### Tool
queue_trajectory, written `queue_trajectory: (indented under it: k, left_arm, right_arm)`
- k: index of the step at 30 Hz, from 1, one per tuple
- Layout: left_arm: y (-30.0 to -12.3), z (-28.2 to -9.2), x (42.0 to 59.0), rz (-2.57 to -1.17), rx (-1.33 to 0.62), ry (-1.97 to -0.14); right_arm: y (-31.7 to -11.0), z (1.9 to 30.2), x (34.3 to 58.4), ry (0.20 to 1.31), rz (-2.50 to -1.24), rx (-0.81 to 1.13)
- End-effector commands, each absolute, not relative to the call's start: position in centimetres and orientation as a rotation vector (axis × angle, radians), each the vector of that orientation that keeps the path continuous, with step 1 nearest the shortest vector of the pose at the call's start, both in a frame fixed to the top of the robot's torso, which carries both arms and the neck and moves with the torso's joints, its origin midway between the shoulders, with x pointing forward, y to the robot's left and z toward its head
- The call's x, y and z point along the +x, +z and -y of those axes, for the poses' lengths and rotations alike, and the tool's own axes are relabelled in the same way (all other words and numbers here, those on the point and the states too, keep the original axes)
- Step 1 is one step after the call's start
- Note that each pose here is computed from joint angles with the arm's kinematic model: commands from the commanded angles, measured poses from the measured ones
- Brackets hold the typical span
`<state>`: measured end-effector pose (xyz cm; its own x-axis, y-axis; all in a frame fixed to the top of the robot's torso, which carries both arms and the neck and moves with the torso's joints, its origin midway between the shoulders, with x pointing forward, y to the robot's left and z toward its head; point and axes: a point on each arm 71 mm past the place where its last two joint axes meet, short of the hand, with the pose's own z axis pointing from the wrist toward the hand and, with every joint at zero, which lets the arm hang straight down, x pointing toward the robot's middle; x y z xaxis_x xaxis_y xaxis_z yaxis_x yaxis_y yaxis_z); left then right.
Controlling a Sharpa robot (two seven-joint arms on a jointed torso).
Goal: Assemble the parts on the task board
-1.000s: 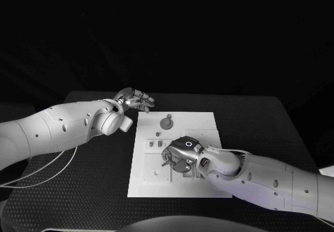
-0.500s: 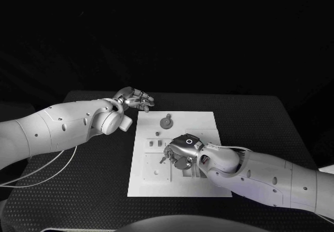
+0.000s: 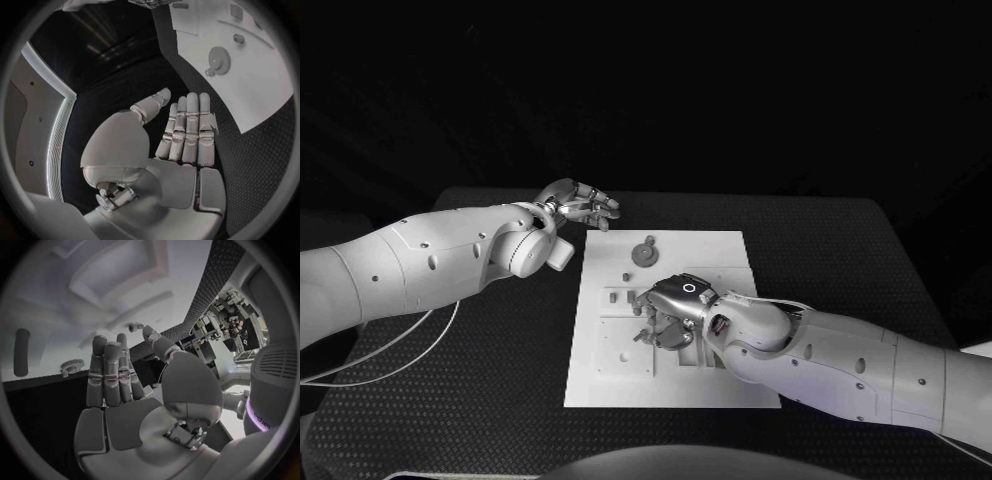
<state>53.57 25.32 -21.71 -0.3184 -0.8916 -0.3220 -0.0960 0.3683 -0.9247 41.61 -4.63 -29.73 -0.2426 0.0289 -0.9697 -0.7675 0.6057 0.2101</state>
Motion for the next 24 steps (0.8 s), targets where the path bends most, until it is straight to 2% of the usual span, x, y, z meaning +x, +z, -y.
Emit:
queue_trajectory:
  k: [1, 11, 24]
  left_arm:
    - [-21.50, -25.11, 53.63, -1.688, -0.880, -1.080]
    - [-21.46, -25.12, 53.65, -1.690, -0.880, -1.080]
    - [-21.46, -25.10, 53.67, -1.690, -0.880, -1.080]
  right_arm:
    - [-29.75, 4.26, 41.45, 0.862, -1.677, -0.645]
    - [-30.15, 3.99, 41.14, 0.861, -1.733, -0.707]
    - [-30.58, 4.06, 41.47, 0.797, -1.733, -0.766]
